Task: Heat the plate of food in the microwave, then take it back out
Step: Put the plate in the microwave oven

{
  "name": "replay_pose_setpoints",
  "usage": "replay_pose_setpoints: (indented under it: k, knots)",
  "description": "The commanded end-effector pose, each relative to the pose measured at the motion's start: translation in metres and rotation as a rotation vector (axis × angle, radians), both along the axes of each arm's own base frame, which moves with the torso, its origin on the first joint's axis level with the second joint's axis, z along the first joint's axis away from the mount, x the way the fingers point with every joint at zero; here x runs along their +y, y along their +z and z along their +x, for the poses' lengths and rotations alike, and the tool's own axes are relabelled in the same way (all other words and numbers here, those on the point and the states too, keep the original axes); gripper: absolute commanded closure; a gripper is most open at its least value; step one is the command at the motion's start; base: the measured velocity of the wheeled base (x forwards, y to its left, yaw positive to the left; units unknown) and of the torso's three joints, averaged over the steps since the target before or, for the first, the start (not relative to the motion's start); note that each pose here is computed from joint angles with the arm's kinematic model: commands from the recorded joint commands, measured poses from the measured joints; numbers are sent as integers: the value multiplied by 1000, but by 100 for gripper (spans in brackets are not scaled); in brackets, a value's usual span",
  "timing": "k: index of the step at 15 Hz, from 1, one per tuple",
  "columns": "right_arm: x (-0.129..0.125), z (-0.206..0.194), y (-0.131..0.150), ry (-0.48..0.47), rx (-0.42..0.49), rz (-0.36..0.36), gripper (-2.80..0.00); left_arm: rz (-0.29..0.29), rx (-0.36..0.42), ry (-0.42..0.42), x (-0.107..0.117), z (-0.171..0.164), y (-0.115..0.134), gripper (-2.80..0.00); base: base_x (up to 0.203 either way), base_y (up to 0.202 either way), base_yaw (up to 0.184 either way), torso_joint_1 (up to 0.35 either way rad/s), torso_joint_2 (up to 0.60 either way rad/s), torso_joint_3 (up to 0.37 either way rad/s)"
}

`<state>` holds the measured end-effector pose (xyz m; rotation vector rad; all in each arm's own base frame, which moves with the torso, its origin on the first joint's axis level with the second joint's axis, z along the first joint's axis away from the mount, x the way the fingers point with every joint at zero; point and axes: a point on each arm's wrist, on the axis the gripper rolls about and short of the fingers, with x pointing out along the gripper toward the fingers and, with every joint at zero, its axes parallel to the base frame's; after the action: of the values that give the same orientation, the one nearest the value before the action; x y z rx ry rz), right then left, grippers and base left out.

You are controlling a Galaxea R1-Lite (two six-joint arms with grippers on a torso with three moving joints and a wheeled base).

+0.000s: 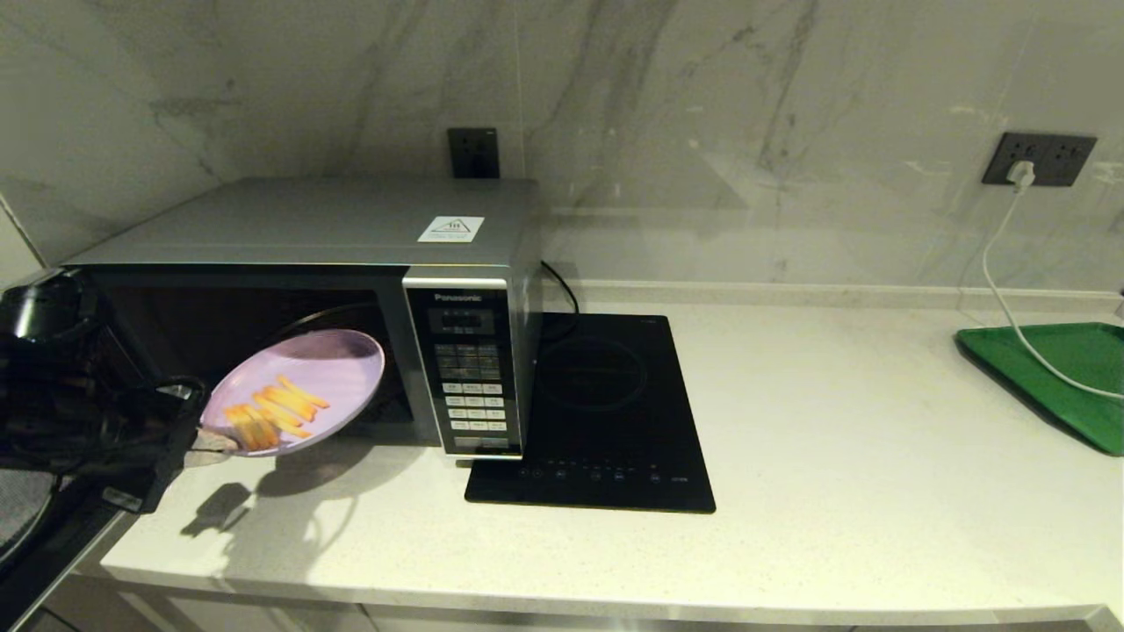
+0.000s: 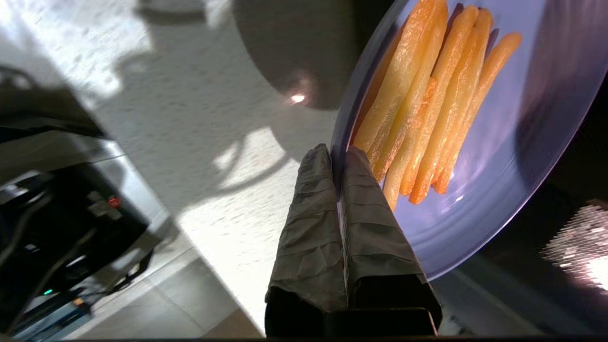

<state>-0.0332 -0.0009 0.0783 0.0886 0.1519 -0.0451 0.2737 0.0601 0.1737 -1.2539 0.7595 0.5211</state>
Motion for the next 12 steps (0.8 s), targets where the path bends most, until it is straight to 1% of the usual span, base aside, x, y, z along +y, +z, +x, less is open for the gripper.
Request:
replay_pose_setpoints:
  k: [1, 3, 6, 9, 10, 12]
  knots:
    - [0, 0, 0, 0, 1, 0, 0, -7, -28, 2, -3, 11, 11, 0, 0, 0, 0, 0, 0, 0]
    - [0, 0, 0, 0, 1, 2, 0, -22, -30, 15, -8, 21, 19, 0, 0, 0, 0, 0, 0, 0]
    - [0, 0, 0, 0, 2, 1, 0, 10, 21, 67, -16, 41, 6, 0, 0, 0, 0, 0, 0, 0]
    - [0, 0, 0, 0, 3, 0, 0, 2, 71, 85, -21, 56, -12, 0, 0, 0, 0, 0, 0, 0]
    - [0, 0, 0, 0, 1, 0, 0, -1, 75, 88, -21, 60, -16, 0, 0, 0, 0, 0, 0, 0]
    - [0, 0, 0, 0, 1, 0, 0, -6, 60, 87, -20, 65, -15, 0, 0, 0, 0, 0, 0, 0]
